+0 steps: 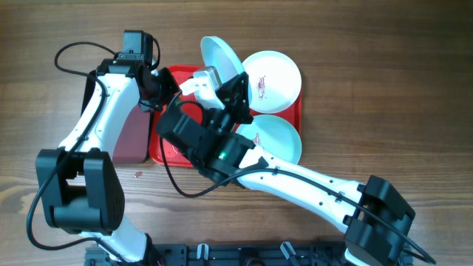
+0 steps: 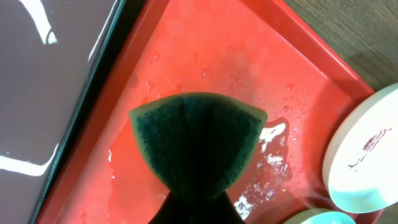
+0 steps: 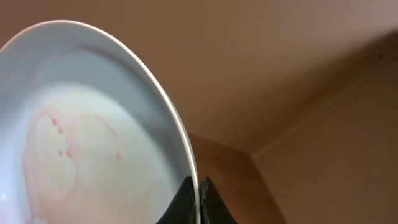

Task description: Clean dirty plates on tray and stack at the side

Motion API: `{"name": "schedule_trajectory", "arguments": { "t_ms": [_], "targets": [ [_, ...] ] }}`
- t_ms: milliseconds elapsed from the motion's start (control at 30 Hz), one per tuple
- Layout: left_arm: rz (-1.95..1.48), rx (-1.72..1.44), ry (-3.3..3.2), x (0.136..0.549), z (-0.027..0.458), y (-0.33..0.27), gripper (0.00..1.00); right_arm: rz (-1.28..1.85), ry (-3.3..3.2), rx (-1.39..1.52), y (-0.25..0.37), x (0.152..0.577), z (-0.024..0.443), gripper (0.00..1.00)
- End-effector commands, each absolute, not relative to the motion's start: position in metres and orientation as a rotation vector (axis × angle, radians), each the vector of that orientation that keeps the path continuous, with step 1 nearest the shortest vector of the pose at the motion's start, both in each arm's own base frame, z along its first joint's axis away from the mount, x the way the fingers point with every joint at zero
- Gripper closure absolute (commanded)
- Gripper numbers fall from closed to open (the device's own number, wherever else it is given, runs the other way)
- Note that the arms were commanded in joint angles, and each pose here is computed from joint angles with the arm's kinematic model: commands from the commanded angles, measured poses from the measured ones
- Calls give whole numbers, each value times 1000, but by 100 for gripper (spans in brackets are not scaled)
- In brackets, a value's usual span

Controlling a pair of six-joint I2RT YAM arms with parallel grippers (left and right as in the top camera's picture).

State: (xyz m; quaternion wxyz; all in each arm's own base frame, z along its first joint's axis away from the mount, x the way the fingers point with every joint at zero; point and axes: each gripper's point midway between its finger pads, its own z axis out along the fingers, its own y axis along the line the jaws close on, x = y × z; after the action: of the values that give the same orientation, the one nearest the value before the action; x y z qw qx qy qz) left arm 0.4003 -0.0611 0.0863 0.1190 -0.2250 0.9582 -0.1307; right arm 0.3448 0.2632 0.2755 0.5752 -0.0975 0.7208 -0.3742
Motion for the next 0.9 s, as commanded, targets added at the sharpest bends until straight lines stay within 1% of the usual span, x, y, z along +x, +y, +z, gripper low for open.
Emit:
{"name": "schedule_trajectory", "arguments": {
  "t_ms": [0, 333, 433, 500, 533, 567, 600, 667, 767, 867],
  "targets": [
    [-406, -630, 2826, 398, 80, -67, 96, -881, 1667, -172, 255, 340, 290, 96],
    [-402, -633, 2837, 395, 80, -67, 96, -863, 1667, -161, 257, 341, 290, 96],
    [-392, -635, 2835, 395, 79, -66, 96, -808, 1714, -212, 260, 347, 277, 96],
    [-392, -635, 2834, 396, 80, -66, 96, -708, 1813, -221, 255, 359, 252, 96],
    [-392, -635, 2834, 396, 80, -66, 96, -629, 1909, -213, 248, 366, 232, 96],
    [-392, -635, 2834, 396, 80, -66, 96, -578, 1975, -193, 242, 370, 219, 96],
    [-392, -634, 2835, 395, 79, -66, 96, -454, 2118, -126, 226, 378, 200, 96],
    [-390, -634, 2835, 395, 79, -65, 96, -304, 2215, -89, 218, 384, 197, 96],
    [-359, -638, 2830, 396, 79, -62, 96, -40, 2290, -23, 199, 393, 217, 96],
    [-333, -641, 2828, 396, 78, -58, 96, 149, 2355, 105, 150, 396, 235, 96]
  ]
}}
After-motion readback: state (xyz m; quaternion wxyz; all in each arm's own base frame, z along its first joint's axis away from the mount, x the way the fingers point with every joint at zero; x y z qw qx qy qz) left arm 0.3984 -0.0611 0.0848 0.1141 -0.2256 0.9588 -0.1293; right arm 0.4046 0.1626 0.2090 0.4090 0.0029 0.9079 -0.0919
